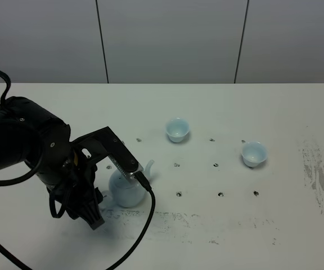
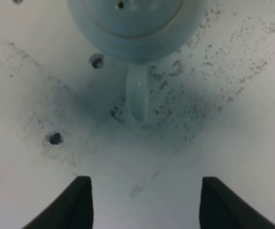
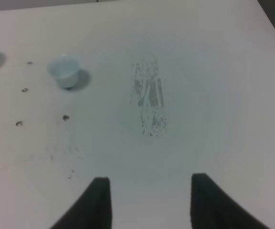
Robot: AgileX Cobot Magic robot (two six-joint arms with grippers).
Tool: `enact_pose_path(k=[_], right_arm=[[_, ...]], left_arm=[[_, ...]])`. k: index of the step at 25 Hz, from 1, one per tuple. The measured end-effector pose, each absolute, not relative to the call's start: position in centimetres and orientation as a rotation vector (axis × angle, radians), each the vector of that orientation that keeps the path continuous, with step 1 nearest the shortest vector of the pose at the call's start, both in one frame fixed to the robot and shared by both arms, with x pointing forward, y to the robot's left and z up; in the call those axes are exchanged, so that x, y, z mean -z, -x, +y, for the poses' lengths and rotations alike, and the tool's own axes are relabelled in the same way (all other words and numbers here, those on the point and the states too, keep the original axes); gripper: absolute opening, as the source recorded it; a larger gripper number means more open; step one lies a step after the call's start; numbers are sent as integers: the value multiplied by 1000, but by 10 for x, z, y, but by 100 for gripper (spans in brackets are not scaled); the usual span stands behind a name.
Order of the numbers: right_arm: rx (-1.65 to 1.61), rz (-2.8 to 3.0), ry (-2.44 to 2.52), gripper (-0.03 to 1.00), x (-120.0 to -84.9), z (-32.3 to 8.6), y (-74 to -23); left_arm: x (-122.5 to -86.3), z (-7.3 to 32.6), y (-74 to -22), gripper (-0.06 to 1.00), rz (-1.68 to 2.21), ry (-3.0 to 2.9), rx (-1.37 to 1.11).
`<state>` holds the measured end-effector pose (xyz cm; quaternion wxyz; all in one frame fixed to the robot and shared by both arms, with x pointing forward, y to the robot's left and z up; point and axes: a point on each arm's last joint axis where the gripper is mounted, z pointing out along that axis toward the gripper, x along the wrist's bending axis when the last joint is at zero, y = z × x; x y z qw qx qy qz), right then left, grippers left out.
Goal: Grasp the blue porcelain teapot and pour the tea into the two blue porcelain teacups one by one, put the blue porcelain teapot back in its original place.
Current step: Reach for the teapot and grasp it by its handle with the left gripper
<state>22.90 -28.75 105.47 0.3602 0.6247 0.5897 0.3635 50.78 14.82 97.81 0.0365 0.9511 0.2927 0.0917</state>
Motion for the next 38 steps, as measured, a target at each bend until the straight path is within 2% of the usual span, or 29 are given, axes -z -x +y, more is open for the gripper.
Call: enact_pose_path(k=[16, 34, 36, 38], right_arm=[[-937, 1520, -1610, 40, -1055, -287, -229], [-937, 1520, -1610, 40, -1055, -287, -229], [-937, 1520, -1610, 40, -1055, -287, -229], [-937, 1520, -1610, 40, -1055, -287, -229]], left_arm=[[-933, 138, -529, 52, 929, -2860, -231], [-913, 131, -536, 48, 902, -2827, -218], [-912, 130, -536, 43, 909, -2821, -216], [-912, 130, -536, 32, 910, -2820, -215]])
